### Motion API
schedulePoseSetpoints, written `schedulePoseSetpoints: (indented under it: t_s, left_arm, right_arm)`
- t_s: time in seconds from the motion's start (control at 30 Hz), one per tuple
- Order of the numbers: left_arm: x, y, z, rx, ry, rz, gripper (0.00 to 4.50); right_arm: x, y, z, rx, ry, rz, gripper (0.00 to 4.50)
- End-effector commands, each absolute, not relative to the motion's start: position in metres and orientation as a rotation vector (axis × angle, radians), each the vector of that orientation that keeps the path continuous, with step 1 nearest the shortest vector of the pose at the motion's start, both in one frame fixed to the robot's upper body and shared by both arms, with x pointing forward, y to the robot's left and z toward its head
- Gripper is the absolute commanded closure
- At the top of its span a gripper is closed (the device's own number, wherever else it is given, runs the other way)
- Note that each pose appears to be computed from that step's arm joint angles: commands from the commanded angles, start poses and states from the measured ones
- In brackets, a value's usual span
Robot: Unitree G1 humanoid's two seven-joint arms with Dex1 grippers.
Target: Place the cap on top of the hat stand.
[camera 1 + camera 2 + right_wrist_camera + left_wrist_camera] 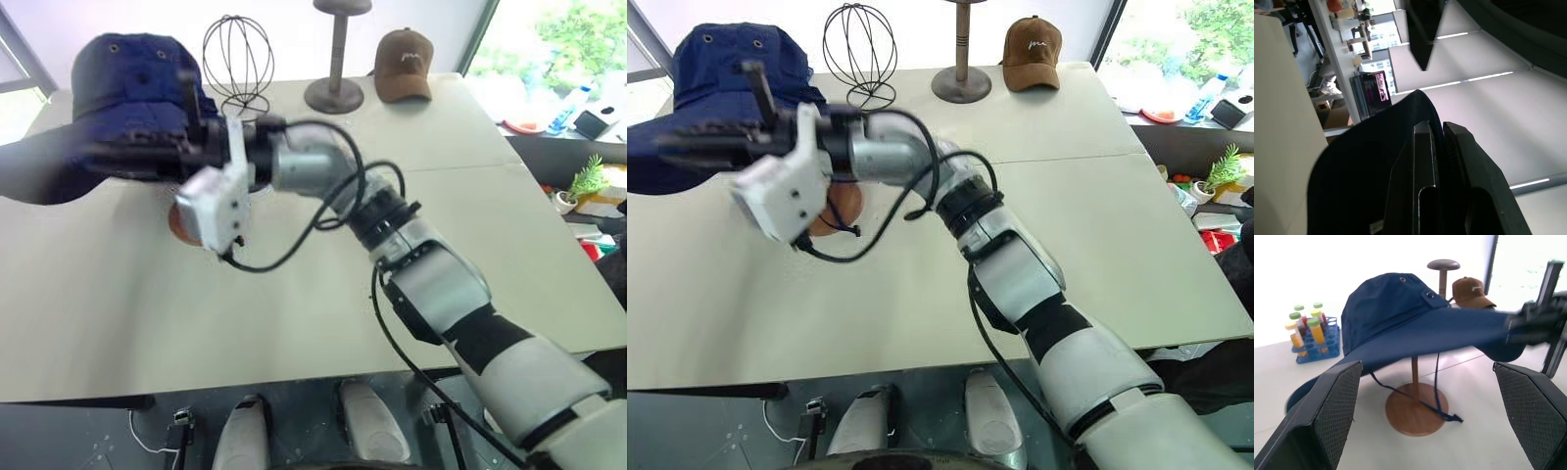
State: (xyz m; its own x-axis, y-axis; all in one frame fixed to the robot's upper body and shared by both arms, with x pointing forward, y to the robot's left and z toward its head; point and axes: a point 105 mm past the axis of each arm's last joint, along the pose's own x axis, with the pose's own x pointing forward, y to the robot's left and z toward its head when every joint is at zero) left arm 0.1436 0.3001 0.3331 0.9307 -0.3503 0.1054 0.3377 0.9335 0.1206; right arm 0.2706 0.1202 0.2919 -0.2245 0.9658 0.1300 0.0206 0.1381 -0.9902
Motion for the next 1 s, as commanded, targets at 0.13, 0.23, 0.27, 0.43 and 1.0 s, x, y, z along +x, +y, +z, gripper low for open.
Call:
schedulePoseSetpoints:
  t_s: [0.13,0.23,0.27,0.43,1.0]
  left_arm:
    - [0.121,0.303,0.349,0.122,-0.147,-0.320,0.00]
    - [0.118,0.306,0.347,0.115,-0.134,-0.305,0.00]
    - [0.118,0.306,0.346,0.115,-0.130,-0.303,0.00]
    - [0.117,0.307,0.344,0.116,-0.118,-0.292,0.00]
    - [0.124,0.309,0.340,0.119,-0.091,-0.304,0.00]
  right_arm:
    - [0.252,0.117,0.255,-1.092,-1.571,1.299,4.50]
    - [0.248,0.115,0.231,-1.174,-1.609,1.317,4.50]
    - [0.246,0.115,0.220,-1.234,-1.638,1.319,4.50]
    - [0.260,0.120,0.188,-1.420,-1.665,1.244,4.50]
    - [0.278,0.122,0.168,-1.416,-1.600,1.218,3.36]
